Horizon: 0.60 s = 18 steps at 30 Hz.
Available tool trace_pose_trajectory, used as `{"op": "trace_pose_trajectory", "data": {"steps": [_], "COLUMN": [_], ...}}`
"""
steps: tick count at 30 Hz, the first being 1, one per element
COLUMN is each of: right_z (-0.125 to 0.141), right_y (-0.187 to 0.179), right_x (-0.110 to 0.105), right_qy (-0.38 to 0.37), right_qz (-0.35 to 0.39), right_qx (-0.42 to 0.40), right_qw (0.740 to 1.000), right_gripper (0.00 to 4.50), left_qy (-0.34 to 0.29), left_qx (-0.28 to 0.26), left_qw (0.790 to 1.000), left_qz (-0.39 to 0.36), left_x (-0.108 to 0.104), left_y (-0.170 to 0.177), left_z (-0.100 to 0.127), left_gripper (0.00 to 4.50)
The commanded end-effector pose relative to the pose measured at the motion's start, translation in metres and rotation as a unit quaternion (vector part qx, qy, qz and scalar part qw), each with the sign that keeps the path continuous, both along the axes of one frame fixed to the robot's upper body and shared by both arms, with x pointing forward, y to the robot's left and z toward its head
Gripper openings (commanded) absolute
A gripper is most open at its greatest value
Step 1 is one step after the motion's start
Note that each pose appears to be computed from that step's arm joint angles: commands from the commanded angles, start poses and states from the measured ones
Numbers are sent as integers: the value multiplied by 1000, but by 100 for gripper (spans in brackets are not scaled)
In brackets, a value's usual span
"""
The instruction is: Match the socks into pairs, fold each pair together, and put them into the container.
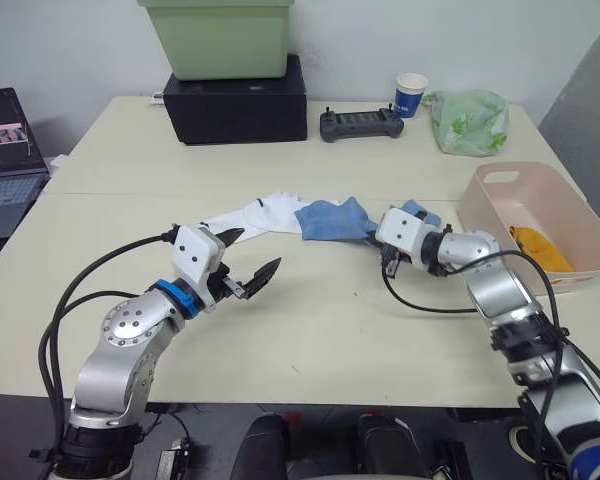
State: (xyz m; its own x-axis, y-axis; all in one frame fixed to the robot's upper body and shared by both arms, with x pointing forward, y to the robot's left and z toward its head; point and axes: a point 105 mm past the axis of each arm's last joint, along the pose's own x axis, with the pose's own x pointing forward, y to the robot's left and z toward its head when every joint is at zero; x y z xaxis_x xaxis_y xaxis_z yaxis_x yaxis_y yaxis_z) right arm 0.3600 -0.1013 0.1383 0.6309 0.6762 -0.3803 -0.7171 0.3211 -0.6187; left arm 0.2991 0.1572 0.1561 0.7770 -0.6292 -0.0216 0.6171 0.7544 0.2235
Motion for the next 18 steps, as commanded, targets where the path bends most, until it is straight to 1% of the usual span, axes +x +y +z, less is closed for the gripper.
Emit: {"op": "trace_pose_trajectory", "data": {"steps": [1,2,4,6,8,9,11,12,14,16,18], "right_z": [16,11,-2,-7,-8,-6,-3,0,5,11,15], "right_y": [1,2,2,1,-1,-1,-3,-5,-6,-2,4], "right_x": [-17,-25,-35,-36,-39,-42,-47,-47,-50,-54,-56], "right_qy": [-14,-2,9,4,11,19,29,23,19,22,25], "right_qz": [10,11,2,-13,-10,-6,1,-3,3,14,19], "right_qx": [2,5,10,17,18,22,27,28,26,41,59], "right_qw": [1000,1000,1000,1000,1000,1000,999,999,999,999,998], "right_gripper": [1,1,1,1,47,61,132,171,226,294,294], "left_qy": [-12,-1,16,15,14,15,18,19,21,21,22], "left_qx": [3,6,13,13,10,12,15,16,18,17,16], "left_qw": [1000,1000,999,999,999,999,998,998,998,998,998], "left_qz": [-16,-25,-38,-42,-45,-48,-53,-53,-55,-56,-57], "left_x": [-3,-4,-2,2,3,2,1,1,0,0,-1], "left_y": [2,1,-1,-4,-5,-5,-5,-5,-4,-4,-6], "left_z": [12,9,4,4,6,5,4,3,2,1,1], "left_gripper": [450,450,450,450,450,450,450,450,450,450,450]}}
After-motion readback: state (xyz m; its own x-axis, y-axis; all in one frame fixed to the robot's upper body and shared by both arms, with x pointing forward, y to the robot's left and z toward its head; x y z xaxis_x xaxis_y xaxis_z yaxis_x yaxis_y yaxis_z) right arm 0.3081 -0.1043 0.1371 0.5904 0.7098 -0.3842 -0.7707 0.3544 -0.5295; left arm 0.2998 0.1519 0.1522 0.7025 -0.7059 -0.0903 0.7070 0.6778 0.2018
